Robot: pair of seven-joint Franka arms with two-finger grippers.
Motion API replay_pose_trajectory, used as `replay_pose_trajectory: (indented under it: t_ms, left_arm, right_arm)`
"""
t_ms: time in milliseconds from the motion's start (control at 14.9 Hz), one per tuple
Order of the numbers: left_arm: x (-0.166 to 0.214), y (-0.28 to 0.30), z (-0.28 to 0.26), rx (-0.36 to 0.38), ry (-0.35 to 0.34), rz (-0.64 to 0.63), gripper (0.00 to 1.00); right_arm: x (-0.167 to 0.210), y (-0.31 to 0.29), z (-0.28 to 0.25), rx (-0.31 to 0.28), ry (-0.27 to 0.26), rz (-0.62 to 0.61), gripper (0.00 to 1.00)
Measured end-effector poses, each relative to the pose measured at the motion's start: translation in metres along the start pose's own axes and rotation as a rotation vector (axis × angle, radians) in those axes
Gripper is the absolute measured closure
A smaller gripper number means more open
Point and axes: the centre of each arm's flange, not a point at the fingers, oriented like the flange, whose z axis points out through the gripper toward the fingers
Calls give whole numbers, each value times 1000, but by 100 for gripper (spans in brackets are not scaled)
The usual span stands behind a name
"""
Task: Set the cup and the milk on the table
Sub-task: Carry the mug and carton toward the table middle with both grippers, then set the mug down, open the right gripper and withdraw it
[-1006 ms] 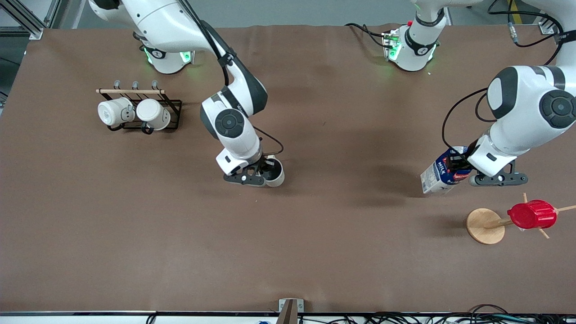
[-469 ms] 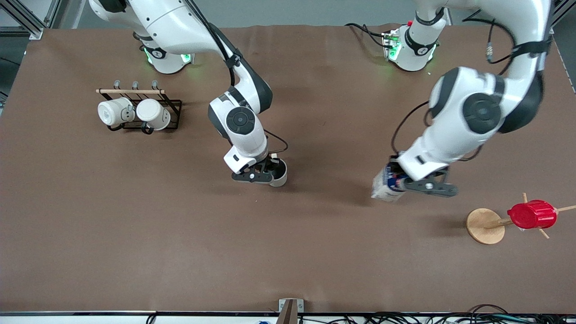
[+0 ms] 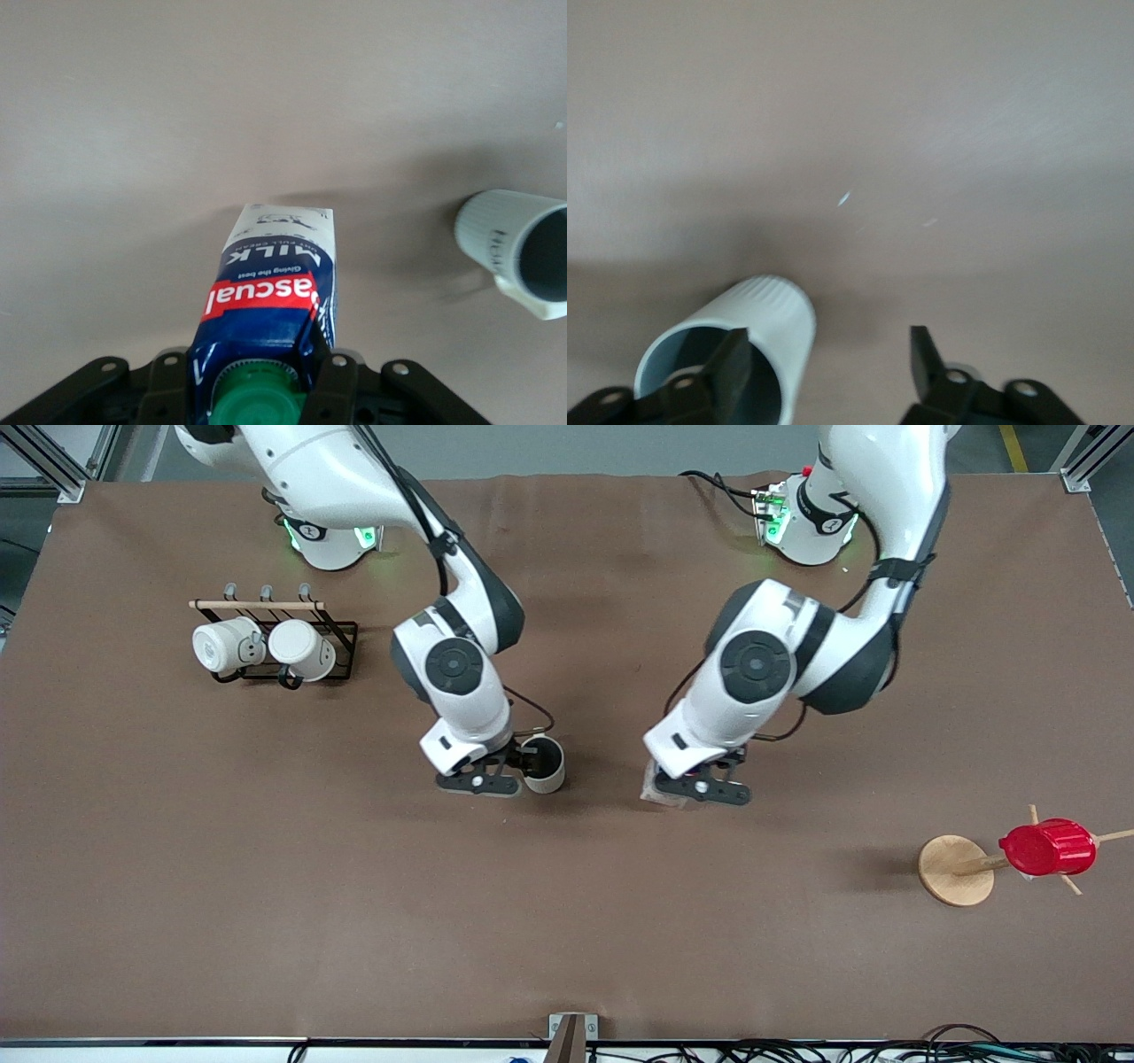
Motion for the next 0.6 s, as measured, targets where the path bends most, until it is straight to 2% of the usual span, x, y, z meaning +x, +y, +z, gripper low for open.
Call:
replay_pose_trajectory:
  t_ms: [67, 268, 603]
  left_arm:
    - [-3, 19, 6, 1, -3, -9, 62]
    - [-11, 59, 21, 12, -27, -34, 62]
    - [-16, 90, 39, 44, -55, -56, 62]
  right_arm:
    - [17, 24, -30, 0, 5, -11, 1]
    - [61, 117, -121, 9, 35, -19, 0]
    - [65, 231, -230, -11, 8, -7, 0]
